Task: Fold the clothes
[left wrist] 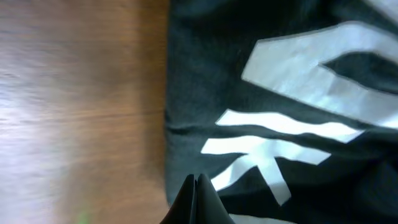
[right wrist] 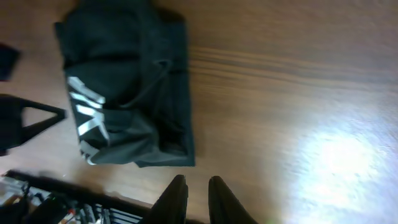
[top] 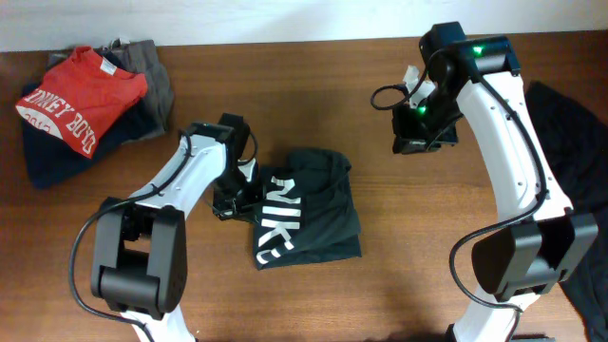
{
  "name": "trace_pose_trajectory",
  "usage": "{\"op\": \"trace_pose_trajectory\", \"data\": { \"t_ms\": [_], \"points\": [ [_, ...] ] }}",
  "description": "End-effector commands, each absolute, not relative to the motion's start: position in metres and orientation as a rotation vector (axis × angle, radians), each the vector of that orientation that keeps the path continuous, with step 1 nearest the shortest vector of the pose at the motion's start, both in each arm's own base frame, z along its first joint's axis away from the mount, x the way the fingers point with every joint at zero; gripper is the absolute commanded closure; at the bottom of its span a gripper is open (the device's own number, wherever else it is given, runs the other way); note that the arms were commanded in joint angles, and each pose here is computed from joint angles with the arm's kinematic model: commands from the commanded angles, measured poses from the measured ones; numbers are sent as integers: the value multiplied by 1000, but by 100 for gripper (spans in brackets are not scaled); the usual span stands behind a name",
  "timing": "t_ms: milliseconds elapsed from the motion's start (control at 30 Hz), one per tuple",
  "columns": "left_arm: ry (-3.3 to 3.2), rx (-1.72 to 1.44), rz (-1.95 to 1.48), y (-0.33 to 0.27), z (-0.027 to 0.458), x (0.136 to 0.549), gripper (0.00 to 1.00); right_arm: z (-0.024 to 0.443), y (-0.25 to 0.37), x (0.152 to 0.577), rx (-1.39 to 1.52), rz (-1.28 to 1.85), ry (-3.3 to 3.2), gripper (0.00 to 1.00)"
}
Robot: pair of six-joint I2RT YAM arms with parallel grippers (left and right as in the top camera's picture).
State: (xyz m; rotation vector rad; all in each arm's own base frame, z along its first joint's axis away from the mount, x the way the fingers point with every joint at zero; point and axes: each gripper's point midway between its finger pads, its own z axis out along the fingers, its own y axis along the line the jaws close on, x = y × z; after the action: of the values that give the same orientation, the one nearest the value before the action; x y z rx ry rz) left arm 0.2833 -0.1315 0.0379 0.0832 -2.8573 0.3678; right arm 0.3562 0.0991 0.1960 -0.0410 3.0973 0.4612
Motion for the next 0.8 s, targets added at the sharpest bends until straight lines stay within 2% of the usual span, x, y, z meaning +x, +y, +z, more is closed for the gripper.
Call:
{"op": "trace_pose_trajectory", "data": {
  "t_ms": [0, 300, 767],
  "points": [
    [-2838, 11, 440, -158, 42, 271, 99, 198, 113, 358, -114, 559, 3069, 82],
    [-2891, -137, 503, -199, 40, 273, 99, 198, 115, 359, -124, 558, 3063, 82],
    [-2719, -317, 502, -232, 50, 214, 99, 196, 113, 365, -128, 529, 3044, 81]
  ]
}}
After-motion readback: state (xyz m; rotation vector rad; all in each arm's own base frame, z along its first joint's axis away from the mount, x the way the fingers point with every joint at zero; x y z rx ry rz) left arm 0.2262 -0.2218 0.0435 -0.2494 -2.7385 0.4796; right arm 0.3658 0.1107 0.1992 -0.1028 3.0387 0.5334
